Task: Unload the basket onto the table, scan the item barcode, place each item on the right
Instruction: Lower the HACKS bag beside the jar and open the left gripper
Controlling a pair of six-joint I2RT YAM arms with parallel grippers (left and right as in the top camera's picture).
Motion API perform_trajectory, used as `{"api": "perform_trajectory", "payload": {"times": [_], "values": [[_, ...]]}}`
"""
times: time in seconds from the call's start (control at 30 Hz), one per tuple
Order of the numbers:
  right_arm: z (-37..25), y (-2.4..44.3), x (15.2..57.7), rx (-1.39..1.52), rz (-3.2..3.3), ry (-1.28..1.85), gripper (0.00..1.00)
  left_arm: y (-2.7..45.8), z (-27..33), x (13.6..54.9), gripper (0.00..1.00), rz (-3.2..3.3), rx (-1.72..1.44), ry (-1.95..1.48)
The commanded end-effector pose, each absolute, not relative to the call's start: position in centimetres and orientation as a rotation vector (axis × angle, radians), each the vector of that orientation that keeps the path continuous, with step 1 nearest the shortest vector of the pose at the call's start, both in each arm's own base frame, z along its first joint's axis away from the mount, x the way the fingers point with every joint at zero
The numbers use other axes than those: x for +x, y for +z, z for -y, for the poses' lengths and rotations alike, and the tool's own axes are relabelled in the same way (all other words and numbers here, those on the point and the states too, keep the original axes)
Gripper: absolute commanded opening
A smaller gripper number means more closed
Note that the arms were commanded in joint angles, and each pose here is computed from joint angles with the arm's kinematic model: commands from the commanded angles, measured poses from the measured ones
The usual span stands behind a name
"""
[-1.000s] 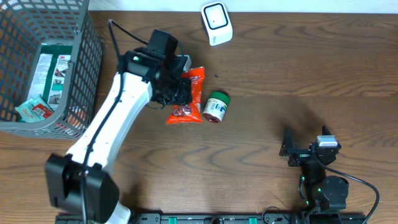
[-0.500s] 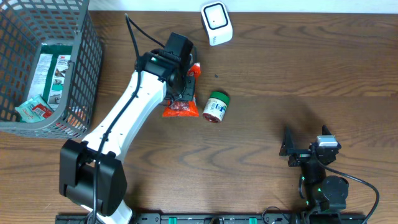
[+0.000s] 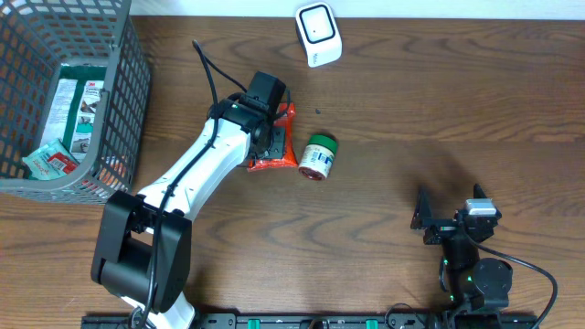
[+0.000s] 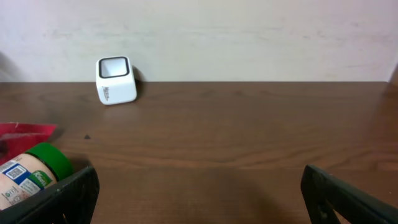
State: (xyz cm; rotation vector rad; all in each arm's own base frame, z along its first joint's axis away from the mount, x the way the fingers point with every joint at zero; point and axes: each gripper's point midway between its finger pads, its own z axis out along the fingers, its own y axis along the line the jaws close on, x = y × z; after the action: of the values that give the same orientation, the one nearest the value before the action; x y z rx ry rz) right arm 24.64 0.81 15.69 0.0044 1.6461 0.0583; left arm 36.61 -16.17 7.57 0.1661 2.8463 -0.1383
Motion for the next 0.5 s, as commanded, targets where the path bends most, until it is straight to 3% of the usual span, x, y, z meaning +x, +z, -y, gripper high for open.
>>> {"api": "perform_trajectory", "payload": {"times": [0.0,0.07,0.23,0.47], "values": [[-0.7,15.6,24.6,0.004,-1.646,0.053,0.99,7.8,15.7,37.4,0.38,-2.818,0.147,-0.088],[-0.7,15.6,24.6,0.004,-1.646,0.053,0.99,7.8,15.7,37.5,0.53,-2.814,0.146,-0.09],[-0.7,15.6,24.6,0.004,-1.646,0.053,0.99,8.0,14.8,38.3,0.73,-2.79,0.117,-0.048],[-0.7,15.6,24.6,0.004,-1.646,0.053,0.99,7.8,12.5,38.6,0.8,-2.85,-0.012,-0.26]]}}
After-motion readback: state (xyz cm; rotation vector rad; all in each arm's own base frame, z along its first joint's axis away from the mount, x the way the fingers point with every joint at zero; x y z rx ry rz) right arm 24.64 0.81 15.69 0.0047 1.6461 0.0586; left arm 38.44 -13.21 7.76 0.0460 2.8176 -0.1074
